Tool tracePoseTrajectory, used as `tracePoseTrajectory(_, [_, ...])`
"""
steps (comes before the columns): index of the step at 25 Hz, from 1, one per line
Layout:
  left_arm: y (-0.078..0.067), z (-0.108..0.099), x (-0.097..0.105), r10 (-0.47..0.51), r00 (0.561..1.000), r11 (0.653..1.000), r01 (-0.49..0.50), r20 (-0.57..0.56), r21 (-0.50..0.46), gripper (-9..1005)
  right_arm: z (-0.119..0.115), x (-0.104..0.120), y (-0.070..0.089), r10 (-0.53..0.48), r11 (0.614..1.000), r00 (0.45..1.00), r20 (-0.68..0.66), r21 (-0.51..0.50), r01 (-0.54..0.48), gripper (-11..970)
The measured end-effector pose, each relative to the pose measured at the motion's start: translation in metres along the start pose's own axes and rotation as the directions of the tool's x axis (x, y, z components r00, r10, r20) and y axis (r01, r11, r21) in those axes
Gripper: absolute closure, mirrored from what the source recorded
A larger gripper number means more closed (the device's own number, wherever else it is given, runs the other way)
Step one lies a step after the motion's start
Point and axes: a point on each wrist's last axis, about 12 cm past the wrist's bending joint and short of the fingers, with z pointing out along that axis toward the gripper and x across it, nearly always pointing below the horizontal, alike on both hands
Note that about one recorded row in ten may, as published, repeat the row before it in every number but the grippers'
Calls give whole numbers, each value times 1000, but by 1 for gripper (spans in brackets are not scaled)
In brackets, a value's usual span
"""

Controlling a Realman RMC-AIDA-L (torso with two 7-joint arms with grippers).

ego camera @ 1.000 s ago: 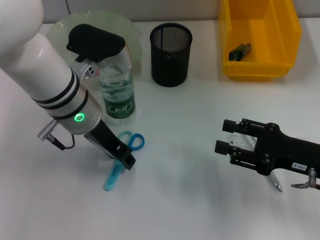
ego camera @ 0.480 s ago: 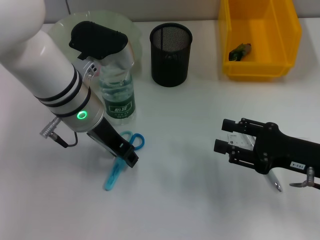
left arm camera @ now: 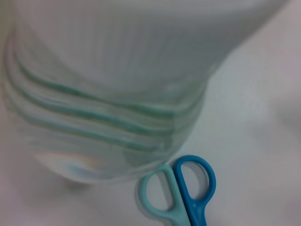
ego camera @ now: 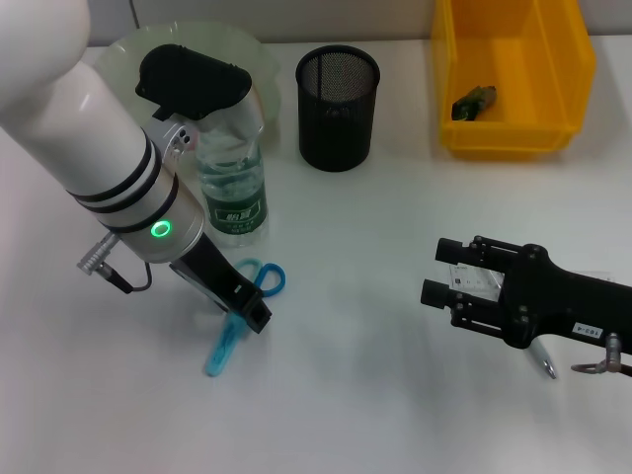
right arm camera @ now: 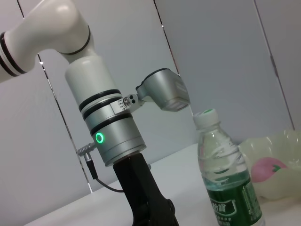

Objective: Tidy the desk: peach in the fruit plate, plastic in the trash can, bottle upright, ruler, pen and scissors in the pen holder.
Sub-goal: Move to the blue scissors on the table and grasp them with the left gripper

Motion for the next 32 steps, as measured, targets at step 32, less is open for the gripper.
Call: tracePoseTrajectory(32, [-2,0,0,14,1000,1000,-14,-3,-8,518,-2,2,0,6,1000,1000,3,10,-6,323])
